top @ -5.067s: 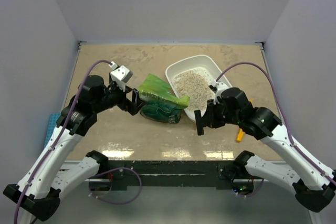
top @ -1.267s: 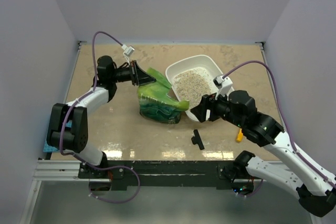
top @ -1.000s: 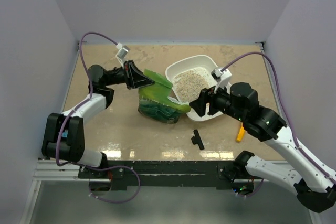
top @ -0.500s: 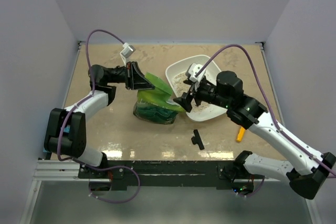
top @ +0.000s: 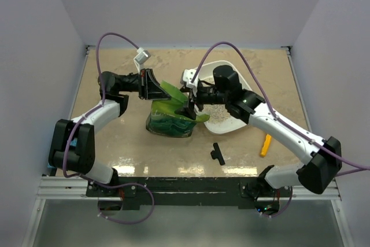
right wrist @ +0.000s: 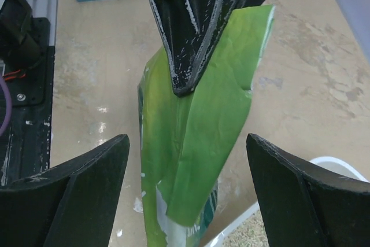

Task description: Fill the litter box with clean litter

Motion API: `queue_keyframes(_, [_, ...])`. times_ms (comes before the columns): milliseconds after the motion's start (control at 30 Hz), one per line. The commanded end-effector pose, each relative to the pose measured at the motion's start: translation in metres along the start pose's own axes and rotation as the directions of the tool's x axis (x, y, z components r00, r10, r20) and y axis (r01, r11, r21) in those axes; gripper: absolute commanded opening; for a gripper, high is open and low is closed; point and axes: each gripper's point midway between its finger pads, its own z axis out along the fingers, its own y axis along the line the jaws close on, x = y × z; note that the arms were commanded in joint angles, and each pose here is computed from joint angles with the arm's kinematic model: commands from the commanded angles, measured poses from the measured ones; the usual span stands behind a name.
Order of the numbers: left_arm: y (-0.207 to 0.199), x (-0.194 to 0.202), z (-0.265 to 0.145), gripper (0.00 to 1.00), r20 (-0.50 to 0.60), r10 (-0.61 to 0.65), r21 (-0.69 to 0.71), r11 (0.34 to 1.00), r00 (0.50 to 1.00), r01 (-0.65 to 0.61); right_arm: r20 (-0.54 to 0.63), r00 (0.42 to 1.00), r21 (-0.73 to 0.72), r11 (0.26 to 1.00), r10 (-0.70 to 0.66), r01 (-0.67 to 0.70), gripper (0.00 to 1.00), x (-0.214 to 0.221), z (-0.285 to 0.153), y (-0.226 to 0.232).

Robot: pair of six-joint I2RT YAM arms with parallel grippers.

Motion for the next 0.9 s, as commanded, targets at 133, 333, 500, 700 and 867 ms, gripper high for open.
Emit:
queue_keyframes(133, [-0.079,-0.018,0.001,0.0,0.099,0.686,0.097,0.714,0.721,-0.693,0.057,0.998,-0.23,0.973,0.006,0.007,0.44,-0.011,0.025,0.021])
queue_keyframes(333, [-0.069,-0.041,-0.01,0.3,0.106,0.675,0.014,0.733,0.73,-0.68,0.072,0.997,-0.079,0.997,-0.004,0.01,0.0,-0.037,0.017,-0.006])
queue_keyframes(500, [-0.023,-0.099,-0.039,0.52,0.127,0.607,-0.364,0.764,0.784,-0.533,0.096,0.995,0.151,0.988,0.017,-0.031,0.0,-0.067,-0.008,-0.036])
queue_keyframes(700, [0.006,-0.105,-0.067,0.57,0.023,0.606,-0.643,0.618,0.795,-0.452,0.135,0.991,0.342,0.937,0.02,-0.066,0.0,-0.104,-0.021,-0.043])
queue_keyframes(867, [0.013,-0.105,-0.112,0.56,0.0,0.601,-0.855,0.414,0.799,-0.312,0.195,0.98,0.482,0.866,0.042,-0.133,0.0,-0.146,-0.03,-0.052])
